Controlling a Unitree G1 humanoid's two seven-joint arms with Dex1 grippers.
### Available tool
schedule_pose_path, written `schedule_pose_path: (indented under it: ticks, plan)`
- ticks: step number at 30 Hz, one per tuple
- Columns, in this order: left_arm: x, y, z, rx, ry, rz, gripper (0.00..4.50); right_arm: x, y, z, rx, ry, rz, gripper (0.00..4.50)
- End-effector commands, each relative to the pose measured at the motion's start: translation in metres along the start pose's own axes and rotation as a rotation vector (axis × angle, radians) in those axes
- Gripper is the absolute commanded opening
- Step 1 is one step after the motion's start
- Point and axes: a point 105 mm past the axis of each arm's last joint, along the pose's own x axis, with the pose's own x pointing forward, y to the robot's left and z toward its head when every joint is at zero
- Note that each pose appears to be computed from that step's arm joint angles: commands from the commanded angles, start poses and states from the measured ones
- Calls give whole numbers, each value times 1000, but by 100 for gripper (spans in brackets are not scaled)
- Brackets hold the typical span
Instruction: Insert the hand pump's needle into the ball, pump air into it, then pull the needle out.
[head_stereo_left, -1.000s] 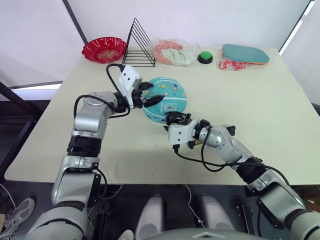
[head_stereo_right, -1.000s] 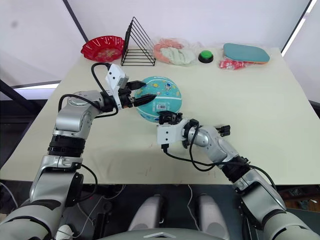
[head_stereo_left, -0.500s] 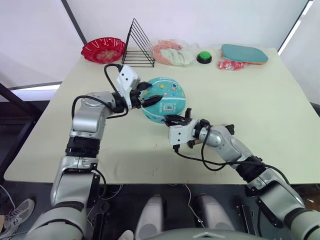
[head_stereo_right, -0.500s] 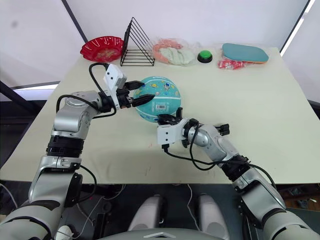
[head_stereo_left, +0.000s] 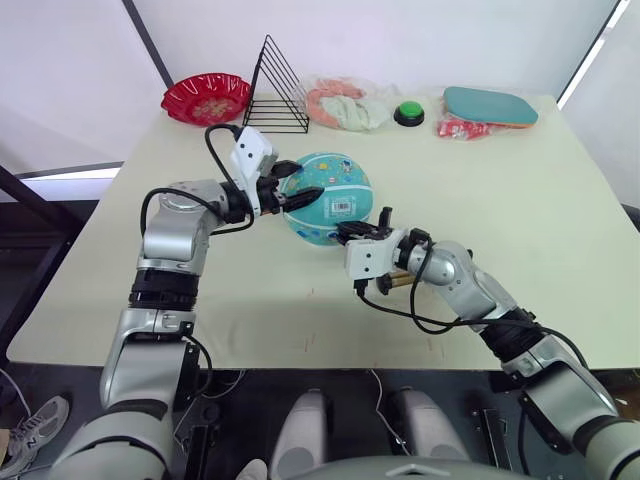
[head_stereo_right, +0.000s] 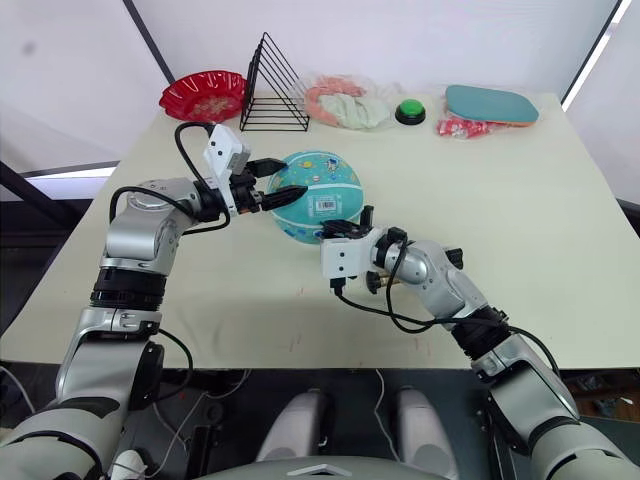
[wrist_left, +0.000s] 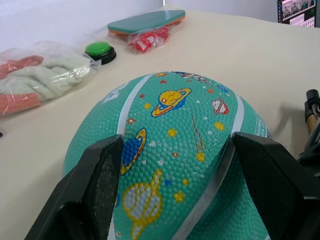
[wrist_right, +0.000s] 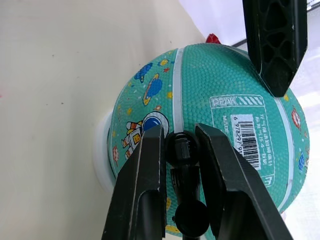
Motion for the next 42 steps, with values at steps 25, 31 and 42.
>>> schedule_pose_path:
  ticks: [25,31,42]
  plan:
    - [1,-3,-30,5,90,45,369,1,-19,20,16,-75,-18,41]
    - [4,-4,-43,-18,124,65,369,-5,-5,14,-52,-80,-17,41]
    - [10,-4,-61,15,193,110,369,-14,-12,25,-70,-150,-76,41]
